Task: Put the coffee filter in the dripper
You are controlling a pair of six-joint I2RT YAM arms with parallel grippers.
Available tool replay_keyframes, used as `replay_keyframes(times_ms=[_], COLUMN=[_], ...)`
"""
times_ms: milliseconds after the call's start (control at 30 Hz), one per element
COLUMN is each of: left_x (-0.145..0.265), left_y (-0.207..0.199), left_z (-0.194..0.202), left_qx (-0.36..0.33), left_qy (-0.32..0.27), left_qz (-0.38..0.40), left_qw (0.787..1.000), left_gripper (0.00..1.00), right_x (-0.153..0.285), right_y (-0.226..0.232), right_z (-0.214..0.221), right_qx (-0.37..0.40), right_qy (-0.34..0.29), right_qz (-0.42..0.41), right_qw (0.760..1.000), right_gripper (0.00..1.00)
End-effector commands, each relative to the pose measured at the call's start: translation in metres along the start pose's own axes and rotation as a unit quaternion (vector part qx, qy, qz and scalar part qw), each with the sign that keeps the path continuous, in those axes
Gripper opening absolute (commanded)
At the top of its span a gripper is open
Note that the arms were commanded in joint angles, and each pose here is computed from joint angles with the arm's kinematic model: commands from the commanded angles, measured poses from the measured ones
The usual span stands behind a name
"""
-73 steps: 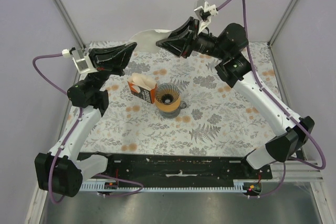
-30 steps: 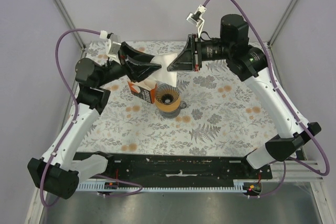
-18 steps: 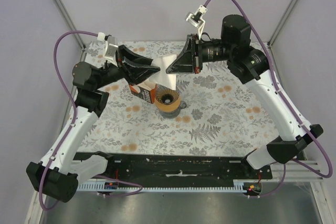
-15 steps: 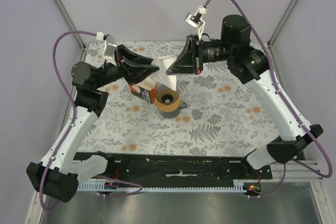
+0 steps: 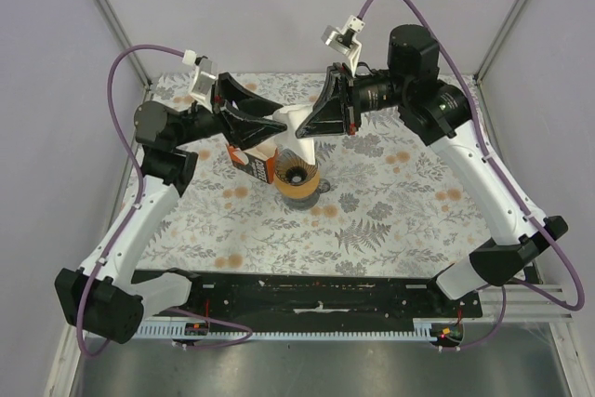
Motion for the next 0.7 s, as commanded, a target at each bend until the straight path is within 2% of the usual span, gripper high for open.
replay_keyframes(times_ms=[0,267,467,633,667], left_x=[0.003,-0.001,-0.012,-0.011,-0.01], left_y=[-0.011,-0.009,-0.008,-0.01,-0.01], left_z=[-0.03,-0.033,-0.032,-0.032,-0.034], left_qx=[-0.04,-0.037,-0.022,-0.032,-0.034], left_qy=[-0.016,-0.013,-0.021,-0.022,-0.022], left_qz=[0.029,0.048,0.055,0.06,0.059], left_qw=[0.999,0.998,0.998,0.997,0.997], left_gripper=[0.6,0.52,0.29,0.03,0.02], right_x=[0.01,0.01,0.008,0.011,0.013], right_y=[0.015,0.004,-0.005,-0.011,-0.012], right_z=[-0.009,-0.016,-0.02,-0.023,-0.024], right_qx=[0.065,0.076,0.084,0.083,0.084], right_qy=[-0.004,-0.008,-0.013,-0.019,-0.022], right_qz=[-0.02,-0.013,-0.003,0.008,0.012], right_qw=[0.998,0.997,0.996,0.996,0.996], right_gripper=[0.0,0.0,0.0,0.0,0.0])
Point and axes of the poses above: each gripper's point midway between its finger pads, its own x axis back along the fingers, its own y axis along the line the jaws close on, z = x × y, the point moved 1 cm from there along x, back along the fingers, and after that the axes turned 13 degrees about -x, right-handed, at the moved point
